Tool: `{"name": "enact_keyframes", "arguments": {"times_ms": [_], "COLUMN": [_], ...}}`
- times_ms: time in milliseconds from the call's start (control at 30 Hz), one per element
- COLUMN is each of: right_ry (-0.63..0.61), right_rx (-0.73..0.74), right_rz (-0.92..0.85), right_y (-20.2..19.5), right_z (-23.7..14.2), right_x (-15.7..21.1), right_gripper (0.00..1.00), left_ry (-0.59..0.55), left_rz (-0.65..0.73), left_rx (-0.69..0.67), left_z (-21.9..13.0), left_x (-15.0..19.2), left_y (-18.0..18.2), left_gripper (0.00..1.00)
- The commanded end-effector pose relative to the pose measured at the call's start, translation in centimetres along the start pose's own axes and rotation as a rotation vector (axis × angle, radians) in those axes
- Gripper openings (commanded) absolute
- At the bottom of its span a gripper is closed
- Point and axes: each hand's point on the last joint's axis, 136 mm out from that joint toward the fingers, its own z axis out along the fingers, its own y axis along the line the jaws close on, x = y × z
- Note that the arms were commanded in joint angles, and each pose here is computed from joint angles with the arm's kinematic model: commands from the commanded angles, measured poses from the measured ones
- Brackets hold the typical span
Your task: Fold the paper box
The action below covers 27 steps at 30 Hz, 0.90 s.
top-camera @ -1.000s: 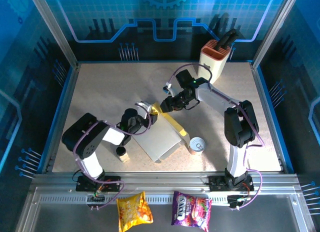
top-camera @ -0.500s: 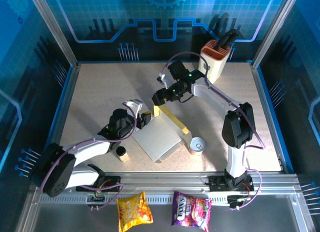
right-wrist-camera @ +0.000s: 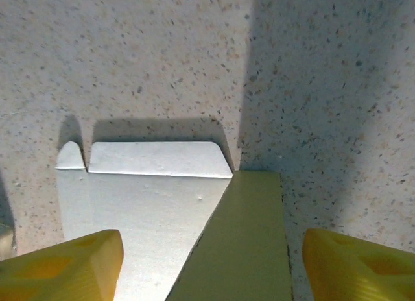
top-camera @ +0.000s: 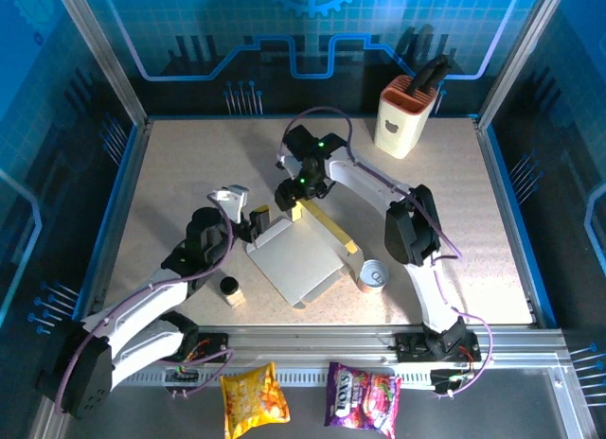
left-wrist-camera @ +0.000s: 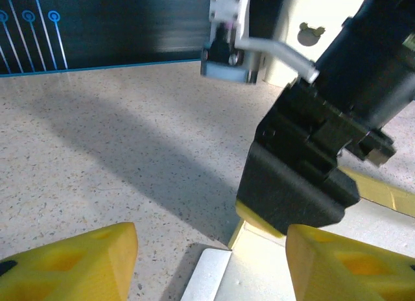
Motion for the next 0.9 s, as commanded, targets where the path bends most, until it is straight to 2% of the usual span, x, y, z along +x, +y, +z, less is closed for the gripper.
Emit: {"name": "enact_keyframes", "arguments": {"times_ms": [0,267,867], "right_ry": [0.059,0.071,0.047], "right_rx": [0.035,0.107,0.110], "right_rz": [-0.001,0.008,-0.014], "right_y": [0.25,-0.31,0.33], "right_z": [0.68,1.44,1.14], "right_x": [0.95,1.23,0.59], "right_gripper": [0.70,0.59,0.44], "left_ry": [0.026,0.032,0.031], "left_rz": [-0.035,-0.041,-0.048], "left_rx": [-0.028,-0.039,-0.040], "left_z": [-0.30,-0.37,-0.46], "left_x": [1.03,1.44,1.50], "left_y": [0.72,0.99,1.08], "left_gripper": [0.63,0.63,0.64]}}
